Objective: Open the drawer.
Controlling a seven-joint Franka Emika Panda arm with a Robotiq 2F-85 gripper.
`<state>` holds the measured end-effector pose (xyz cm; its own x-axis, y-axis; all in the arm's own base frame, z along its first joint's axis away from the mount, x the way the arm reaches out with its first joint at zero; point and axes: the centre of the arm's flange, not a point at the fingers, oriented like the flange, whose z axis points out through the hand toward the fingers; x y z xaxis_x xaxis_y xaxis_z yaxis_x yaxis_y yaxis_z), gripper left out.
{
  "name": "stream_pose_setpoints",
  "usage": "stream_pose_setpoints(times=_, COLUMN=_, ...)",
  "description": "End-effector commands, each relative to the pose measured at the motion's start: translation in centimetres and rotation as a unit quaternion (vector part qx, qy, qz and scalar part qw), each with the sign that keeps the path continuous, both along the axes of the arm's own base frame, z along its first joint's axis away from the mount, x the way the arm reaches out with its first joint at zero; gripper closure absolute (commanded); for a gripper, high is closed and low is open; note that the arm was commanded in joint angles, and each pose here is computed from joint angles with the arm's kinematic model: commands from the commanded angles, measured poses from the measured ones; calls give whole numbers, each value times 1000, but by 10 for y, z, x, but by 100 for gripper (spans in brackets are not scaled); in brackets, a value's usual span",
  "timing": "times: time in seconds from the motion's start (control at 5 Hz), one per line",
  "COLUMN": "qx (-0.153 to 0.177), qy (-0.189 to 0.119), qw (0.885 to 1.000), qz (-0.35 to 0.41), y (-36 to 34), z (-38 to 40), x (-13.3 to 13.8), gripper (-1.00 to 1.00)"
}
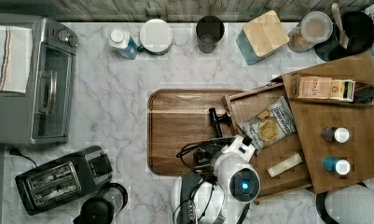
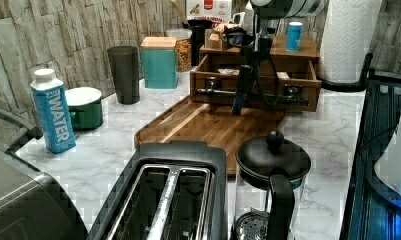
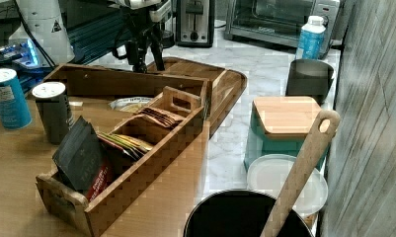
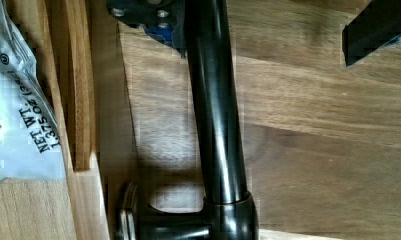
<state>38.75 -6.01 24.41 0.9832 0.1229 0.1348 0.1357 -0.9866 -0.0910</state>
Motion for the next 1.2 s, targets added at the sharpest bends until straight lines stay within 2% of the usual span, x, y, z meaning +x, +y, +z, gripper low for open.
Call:
stream_pose_setpoints(times=0.2, qx=30, qy=85, qw=995, qz=48, y=92, z=-26, x=-51, gripper=-100)
stream_pose_setpoints(times=0.4, qx=38, qy=80, qw=995, qz=36, y=100, z=-28, x=-48, gripper=-100)
stream_pose_setpoints(times=1.2, qx=38, qy=80, qw=995, qz=36, y=100, z=-28, x=-48, gripper=-100)
